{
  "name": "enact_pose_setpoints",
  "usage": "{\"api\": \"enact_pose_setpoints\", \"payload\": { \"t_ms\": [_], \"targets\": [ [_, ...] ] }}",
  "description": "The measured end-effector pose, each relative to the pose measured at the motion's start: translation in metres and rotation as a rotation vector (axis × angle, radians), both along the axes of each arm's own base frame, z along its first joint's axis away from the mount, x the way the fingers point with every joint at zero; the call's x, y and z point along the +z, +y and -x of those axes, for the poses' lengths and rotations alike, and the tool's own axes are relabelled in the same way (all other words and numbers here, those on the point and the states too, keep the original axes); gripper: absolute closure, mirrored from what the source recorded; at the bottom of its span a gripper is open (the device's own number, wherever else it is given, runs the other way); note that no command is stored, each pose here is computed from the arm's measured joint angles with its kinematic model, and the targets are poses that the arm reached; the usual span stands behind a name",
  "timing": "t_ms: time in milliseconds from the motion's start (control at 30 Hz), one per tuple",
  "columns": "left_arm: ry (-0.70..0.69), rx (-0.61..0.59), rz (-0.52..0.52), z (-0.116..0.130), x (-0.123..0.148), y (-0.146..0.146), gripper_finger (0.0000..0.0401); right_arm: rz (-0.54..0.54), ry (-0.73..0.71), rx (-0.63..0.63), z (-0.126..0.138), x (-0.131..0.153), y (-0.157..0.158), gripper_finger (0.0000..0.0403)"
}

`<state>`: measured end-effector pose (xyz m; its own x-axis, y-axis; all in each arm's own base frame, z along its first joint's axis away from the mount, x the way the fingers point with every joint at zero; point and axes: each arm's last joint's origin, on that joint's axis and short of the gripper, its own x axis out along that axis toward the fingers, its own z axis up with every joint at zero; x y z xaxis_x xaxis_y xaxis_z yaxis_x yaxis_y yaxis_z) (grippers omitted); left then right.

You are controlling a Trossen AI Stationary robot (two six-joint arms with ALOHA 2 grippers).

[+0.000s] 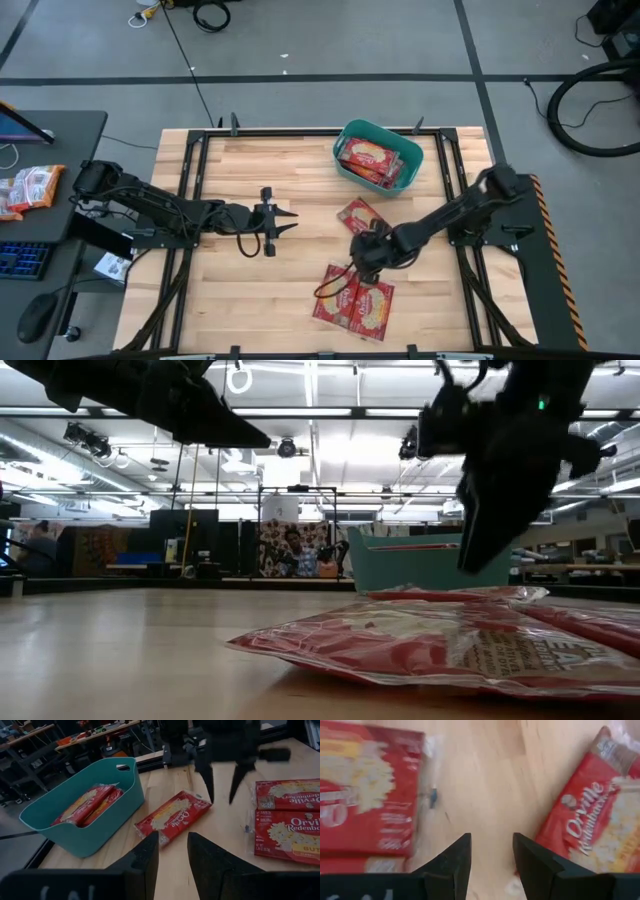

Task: Sort popcorn bags into baskets
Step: Put the popcorn bag into the bin

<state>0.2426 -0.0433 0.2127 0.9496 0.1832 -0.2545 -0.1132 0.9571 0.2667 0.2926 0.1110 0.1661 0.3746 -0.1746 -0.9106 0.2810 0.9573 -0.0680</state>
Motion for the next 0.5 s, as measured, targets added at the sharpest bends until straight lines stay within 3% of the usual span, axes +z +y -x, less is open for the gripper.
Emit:
{"api": "enact_pose_setpoints", "payload": {
  "t_ms": [233, 500],
  "targets": [
    [0.005, 0.001, -0.002, 0.000, 0.000, 0.000, 0.0292, 0.196, 0.042, -0.020, -0.023, -0.029, -0.007, 0.0248],
    [0.013, 0.007, -0.006, 0.000, -0.001, 0.000, 0.0292, 0.321, 0.007, -0.108, -0.028, -0.020, -0.027, 0.0204]
  ]
}}
